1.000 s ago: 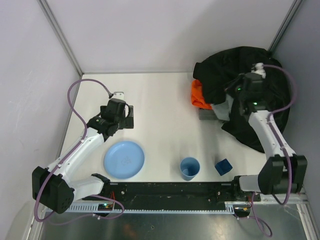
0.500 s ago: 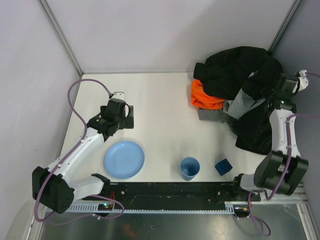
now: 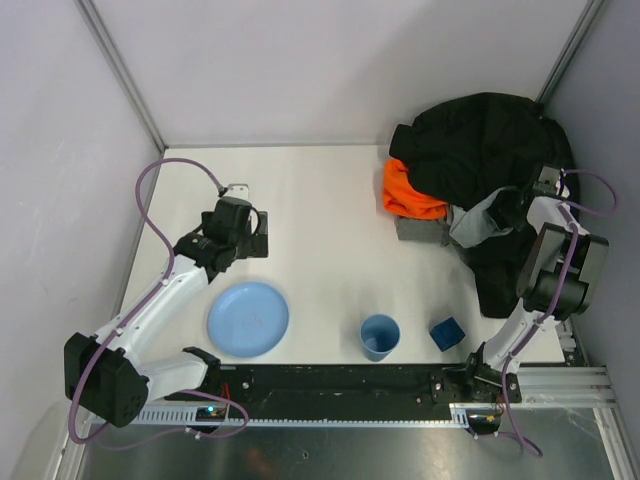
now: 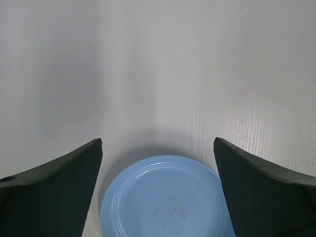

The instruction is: Pick out a specific cloth from the pile

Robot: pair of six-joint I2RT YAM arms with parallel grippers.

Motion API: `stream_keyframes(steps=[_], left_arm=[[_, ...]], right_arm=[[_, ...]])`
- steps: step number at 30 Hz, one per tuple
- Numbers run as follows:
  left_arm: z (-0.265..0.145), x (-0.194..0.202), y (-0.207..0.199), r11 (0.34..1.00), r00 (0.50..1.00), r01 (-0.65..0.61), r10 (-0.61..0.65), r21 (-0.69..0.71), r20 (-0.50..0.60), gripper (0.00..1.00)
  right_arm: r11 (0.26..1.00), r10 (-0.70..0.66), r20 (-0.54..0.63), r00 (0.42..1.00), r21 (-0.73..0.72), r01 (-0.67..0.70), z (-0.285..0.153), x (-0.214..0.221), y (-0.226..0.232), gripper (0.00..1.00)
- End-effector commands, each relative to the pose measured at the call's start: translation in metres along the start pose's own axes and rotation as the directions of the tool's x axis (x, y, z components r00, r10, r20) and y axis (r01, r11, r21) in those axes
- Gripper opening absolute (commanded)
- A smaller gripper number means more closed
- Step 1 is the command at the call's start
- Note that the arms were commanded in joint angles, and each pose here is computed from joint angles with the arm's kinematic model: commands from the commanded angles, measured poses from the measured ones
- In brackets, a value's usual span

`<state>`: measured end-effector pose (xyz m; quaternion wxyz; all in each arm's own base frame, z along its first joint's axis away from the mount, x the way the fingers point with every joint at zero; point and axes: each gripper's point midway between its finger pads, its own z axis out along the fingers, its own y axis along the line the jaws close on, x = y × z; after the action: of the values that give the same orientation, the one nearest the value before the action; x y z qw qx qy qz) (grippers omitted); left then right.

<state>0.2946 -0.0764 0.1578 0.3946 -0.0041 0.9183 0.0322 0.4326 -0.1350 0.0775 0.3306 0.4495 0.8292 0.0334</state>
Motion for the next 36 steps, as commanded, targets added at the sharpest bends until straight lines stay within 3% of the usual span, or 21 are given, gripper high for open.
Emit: stream_keyframes(steps=[1, 5, 11, 13, 15, 17, 20, 25, 29, 36], left_arm=[[-0.004, -0.007, -0.001, 1.0, 0.999, 0.026, -0.027, 0.013, 0.029, 1.0], [-0.005, -0.007, 0.0, 1.0, 0.999, 0.026, -0.027, 0.013, 0.03, 1.0], [-0.007, -0.008, 0.0, 0.999, 0.999, 0.029, -0.03, 0.017, 0.038, 1.0], [-0.007, -0.008, 0.0, 0.999, 0.999, 0.029, -0.03, 0.017, 0.038, 1.0], [-0.007, -0.008, 0.0, 0.999, 0.999, 0.03, -0.03, 0.019, 0.038, 1.0], [-0.007, -0.008, 0.0, 0.999, 0.999, 0.029, -0.029, 0.02, 0.037, 1.0], [-0.008, -0.009, -0.001, 0.999, 0.999, 0.029, -0.03, 0.024, 0.04, 1.0], [-0.009, -0.009, -0.001, 0.999, 0.999, 0.032, -0.034, 0.028, 0.042, 1.0], [-0.01, -0.009, -0.001, 0.999, 0.998, 0.034, -0.036, 0.034, 0.044, 1.0], [-0.011, -0.01, -0.002, 0.999, 0.998, 0.035, -0.037, 0.039, 0.047, 1.0]], right_arm=[[0.998, -0.025, -0.276, 0.961, 0.053, 0.041, 0.019, 0.069, -0.033, 0.0], [0.998, -0.062, -0.29, 0.955, -0.015, 0.06, 0.008, 0.067, -0.022, 0.01], [0.988, -0.142, -0.188, 0.972, -0.088, 0.127, -0.038, 0.039, -0.004, 0.12], [0.983, -0.161, -0.144, 0.976, -0.111, 0.146, -0.059, 0.029, 0.001, 0.39], [0.978, -0.174, -0.098, 0.98, -0.137, 0.159, -0.081, 0.021, 0.006, 0.59], [0.974, -0.176, -0.051, 0.983, -0.155, 0.167, -0.104, 0.012, 0.01, 0.73], [0.97, -0.169, 0.017, 0.985, -0.176, 0.169, -0.14, 0.003, 0.013, 0.87], [0.958, -0.155, 0.1, 0.983, -0.23, 0.174, -0.192, 0.006, 0.016, 0.97], [0.94, -0.18, 0.152, 0.972, -0.266, 0.216, -0.222, 0.017, 0.023, 0.99], [0.917, -0.286, 0.152, 0.946, -0.245, 0.316, -0.228, 0.05, 0.041, 0.99]])
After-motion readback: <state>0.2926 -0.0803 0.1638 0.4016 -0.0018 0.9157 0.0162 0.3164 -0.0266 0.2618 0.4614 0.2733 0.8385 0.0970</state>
